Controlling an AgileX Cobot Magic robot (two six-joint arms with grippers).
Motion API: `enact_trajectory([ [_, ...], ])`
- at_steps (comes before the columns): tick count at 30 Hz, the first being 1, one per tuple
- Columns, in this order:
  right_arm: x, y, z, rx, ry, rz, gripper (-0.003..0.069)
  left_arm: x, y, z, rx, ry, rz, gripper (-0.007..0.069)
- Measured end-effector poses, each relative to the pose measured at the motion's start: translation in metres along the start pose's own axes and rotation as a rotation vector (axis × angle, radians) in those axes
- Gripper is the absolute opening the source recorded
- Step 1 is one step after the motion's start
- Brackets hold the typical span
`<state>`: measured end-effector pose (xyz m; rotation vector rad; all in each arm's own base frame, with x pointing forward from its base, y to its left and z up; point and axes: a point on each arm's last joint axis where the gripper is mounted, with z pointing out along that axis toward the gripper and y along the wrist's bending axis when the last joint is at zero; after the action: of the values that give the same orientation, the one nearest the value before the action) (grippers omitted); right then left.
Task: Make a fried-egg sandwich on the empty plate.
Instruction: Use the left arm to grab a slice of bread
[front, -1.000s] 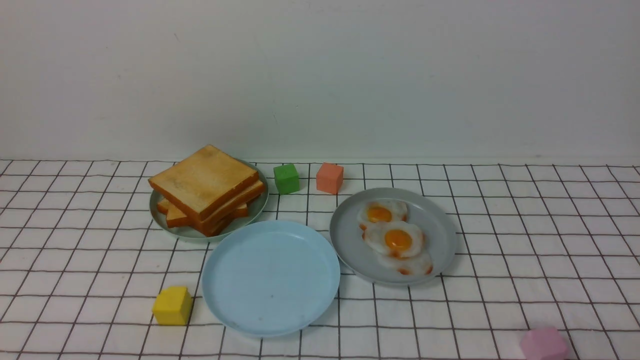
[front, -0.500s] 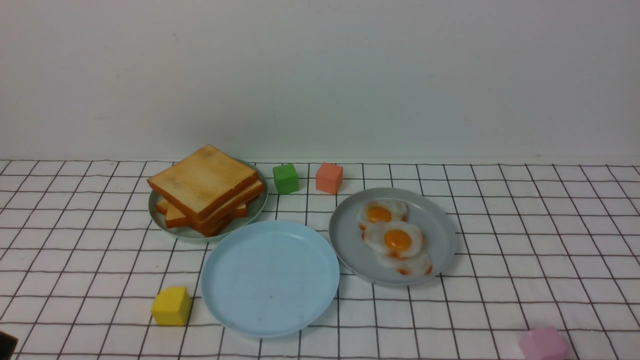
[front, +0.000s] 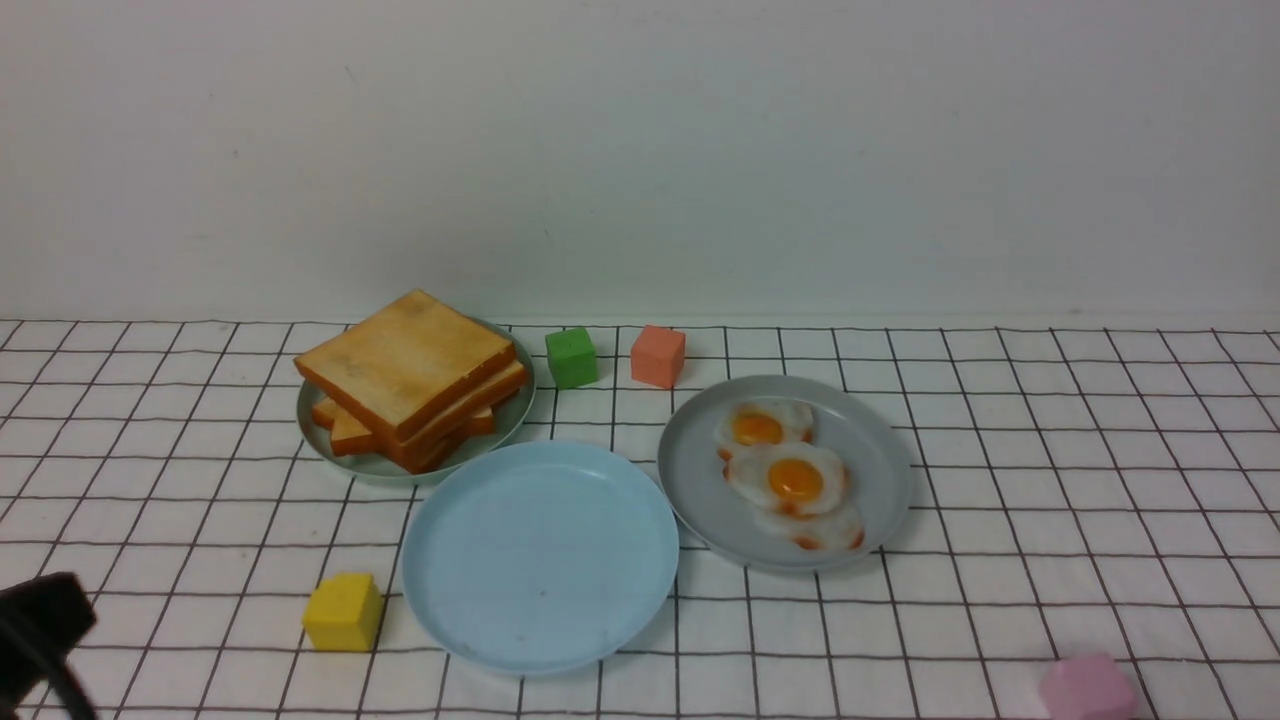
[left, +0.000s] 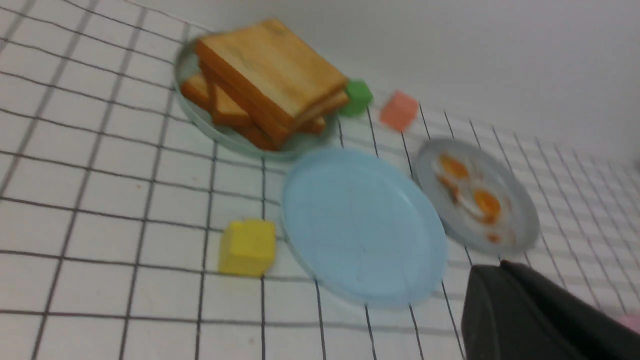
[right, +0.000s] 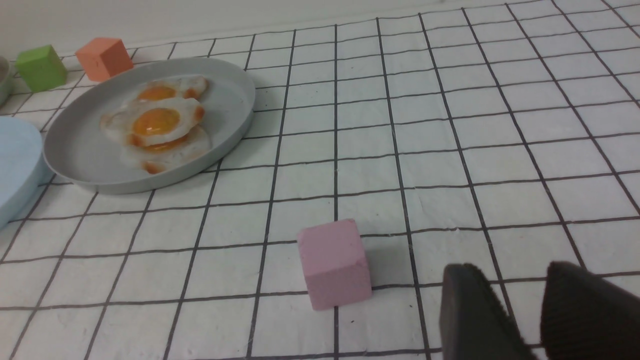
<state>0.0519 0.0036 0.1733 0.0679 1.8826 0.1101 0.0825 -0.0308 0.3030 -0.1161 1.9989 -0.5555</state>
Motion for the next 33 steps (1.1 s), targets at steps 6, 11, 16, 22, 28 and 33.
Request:
enact_trajectory([
  [6,-0.001,0.000,0.000,-0.001,-0.011,0.003,0.0240,-0.026,-0.022,0.046,0.022,0.384,0.097,-0.0013],
  [11,-0.007,0.004,0.001,-0.066,-0.100,0.255,0.0241,-0.029,-0.022,0.074,0.014,0.493,0.125,-0.0013],
  [16,-0.023,0.004,-0.002,-0.116,-0.265,0.491,0.0241,-0.033,-0.022,0.088,0.023,0.471,0.178,-0.0013],
  [22,-0.062,0.023,-0.025,-0.247,-0.150,0.413,0.0165,-0.060,-0.028,0.113,0.021,0.402,0.262,-0.0013],
  [28,-0.150,0.053,-0.052,-0.412,0.143,-0.020,-0.0003,-0.083,-0.029,0.165,-0.020,0.444,0.310,-0.0013],
  [33,-0.196,0.069,-0.047,-0.525,0.308,-0.125,-0.0006,-0.081,-0.015,0.225,-0.083,0.519,0.326,-0.0013],
])
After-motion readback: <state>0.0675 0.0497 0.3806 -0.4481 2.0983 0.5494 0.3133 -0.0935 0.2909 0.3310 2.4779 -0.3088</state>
